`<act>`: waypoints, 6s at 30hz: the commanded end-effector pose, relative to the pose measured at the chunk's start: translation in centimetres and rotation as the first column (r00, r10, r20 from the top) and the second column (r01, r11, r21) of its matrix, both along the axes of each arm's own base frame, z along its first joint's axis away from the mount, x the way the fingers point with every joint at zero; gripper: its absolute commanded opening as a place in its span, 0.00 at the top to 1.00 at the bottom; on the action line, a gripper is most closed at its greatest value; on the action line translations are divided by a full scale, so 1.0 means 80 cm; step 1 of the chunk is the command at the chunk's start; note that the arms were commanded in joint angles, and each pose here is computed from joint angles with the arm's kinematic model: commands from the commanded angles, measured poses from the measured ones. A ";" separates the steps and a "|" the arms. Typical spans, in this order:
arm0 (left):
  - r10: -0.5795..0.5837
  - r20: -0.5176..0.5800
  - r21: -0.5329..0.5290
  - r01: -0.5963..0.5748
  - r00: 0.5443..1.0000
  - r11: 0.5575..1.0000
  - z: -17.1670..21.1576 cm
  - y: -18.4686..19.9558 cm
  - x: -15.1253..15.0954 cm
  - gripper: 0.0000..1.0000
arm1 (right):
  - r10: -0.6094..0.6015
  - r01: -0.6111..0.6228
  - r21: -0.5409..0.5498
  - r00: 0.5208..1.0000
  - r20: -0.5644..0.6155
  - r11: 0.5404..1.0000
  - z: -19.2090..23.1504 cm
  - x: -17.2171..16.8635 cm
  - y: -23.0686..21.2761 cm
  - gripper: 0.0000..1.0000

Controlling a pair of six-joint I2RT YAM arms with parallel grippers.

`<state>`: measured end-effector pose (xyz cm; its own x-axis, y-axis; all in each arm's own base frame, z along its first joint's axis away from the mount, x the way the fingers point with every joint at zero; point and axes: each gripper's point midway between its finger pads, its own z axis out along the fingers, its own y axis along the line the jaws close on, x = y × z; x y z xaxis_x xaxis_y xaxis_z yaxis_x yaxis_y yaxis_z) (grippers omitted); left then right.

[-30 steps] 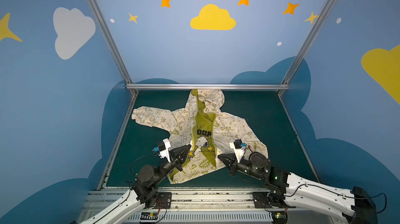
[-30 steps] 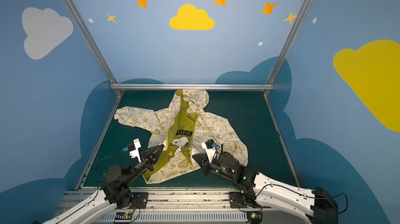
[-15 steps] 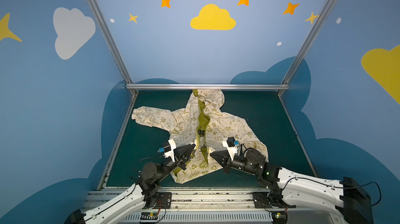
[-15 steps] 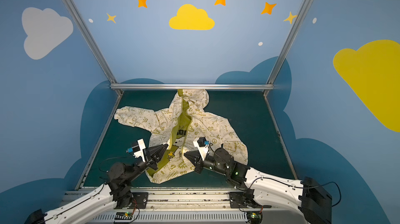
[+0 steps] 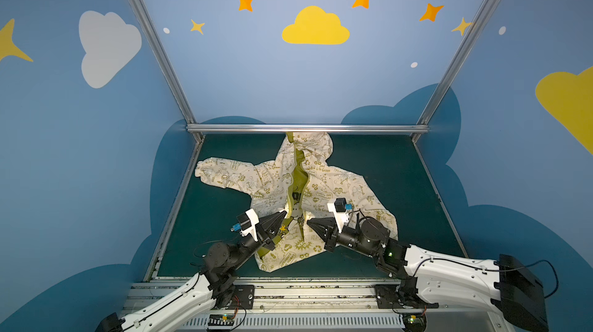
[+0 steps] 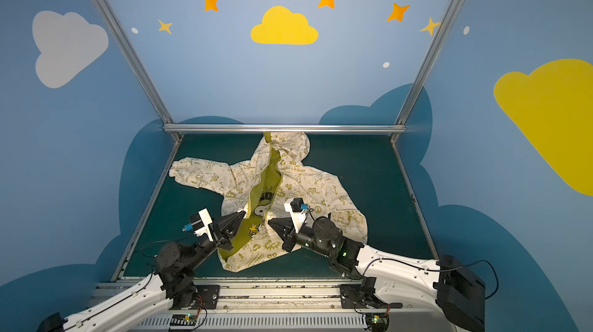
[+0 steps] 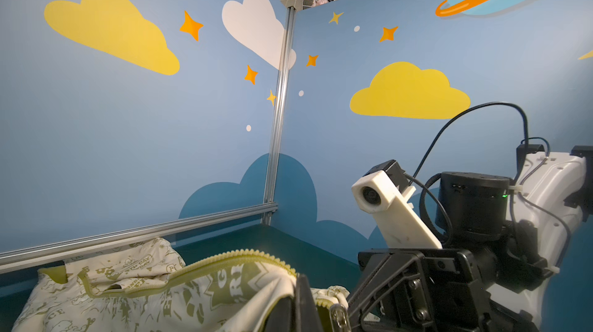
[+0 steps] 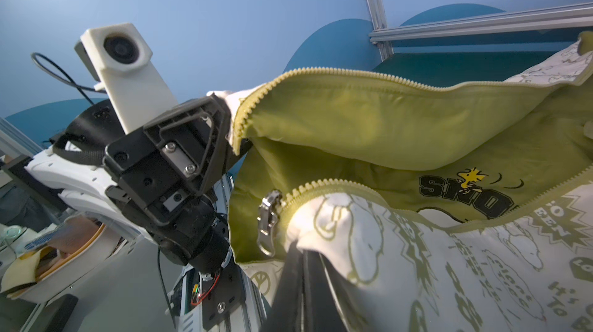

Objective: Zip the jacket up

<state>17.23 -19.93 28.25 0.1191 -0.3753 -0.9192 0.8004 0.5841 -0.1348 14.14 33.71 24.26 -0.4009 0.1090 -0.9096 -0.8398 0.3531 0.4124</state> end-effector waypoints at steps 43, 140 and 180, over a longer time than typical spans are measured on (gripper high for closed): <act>0.133 0.117 0.020 -0.136 0.984 0.991 0.052 -0.007 0.014 0.97 | -0.194 0.191 0.101 0.981 0.023 0.976 0.060 0.011 0.027 1.00; 0.361 0.466 0.213 -0.499 0.808 0.840 0.094 -0.062 0.006 0.97 | -0.505 0.508 0.319 0.857 -0.097 0.800 0.130 0.004 -0.027 1.00; 0.177 -0.673 0.215 -0.039 0.718 0.976 -0.118 -0.016 0.057 0.97 | -0.609 0.192 -0.607 0.502 -0.614 0.771 -0.208 -0.031 -0.176 1.00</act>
<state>22.80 -21.17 20.04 -0.4668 -0.1864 -0.8645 0.5082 0.7435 -0.4347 14.31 20.04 10.24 -0.8784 0.1741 -0.4451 -0.0850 0.8595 0.5040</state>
